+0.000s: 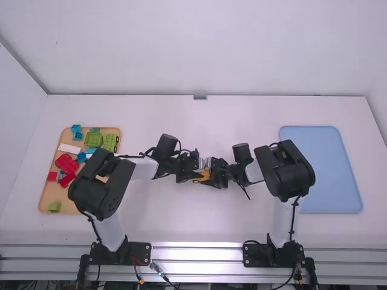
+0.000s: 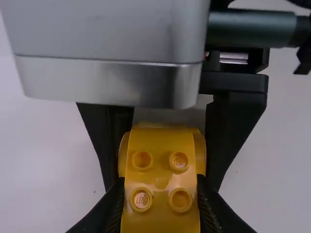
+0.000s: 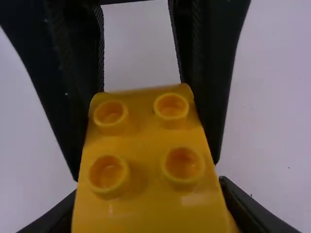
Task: Assemble lego blocks to make yellow taxi
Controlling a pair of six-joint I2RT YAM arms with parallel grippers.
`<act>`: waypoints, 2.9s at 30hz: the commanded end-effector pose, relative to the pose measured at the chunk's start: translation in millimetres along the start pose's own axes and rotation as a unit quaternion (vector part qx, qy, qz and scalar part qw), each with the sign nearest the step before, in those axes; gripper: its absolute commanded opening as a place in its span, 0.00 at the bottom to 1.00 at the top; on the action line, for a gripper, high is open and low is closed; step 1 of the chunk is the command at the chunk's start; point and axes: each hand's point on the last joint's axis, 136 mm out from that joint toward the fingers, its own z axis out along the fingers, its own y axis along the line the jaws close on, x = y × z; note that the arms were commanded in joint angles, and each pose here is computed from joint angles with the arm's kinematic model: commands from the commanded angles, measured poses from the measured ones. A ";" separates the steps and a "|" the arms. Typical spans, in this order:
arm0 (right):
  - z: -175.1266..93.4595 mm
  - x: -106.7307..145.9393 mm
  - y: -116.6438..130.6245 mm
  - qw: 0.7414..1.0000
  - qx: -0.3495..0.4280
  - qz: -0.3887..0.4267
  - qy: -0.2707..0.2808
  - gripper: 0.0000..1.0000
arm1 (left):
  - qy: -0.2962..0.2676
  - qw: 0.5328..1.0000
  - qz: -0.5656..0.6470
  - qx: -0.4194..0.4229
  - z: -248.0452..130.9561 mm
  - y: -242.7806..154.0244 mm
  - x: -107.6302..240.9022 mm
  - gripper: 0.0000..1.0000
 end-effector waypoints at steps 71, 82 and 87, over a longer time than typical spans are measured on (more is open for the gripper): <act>8.4 6.5 12.8 1.000 -0.018 -0.020 0.013 0.58 | 0.055 0.996 -0.061 -0.018 -16.2 -2.1 20.9 0.02; 8.3 6.5 12.6 1.000 -0.018 -0.020 0.013 0.58 | 0.061 0.997 -0.044 -0.001 -16.4 -16.4 28.9 0.02; 8.7 5.9 11.5 1.000 -0.019 -0.018 0.014 0.58 | 0.077 0.996 -0.045 -0.017 -16.7 -17.0 40.7 0.02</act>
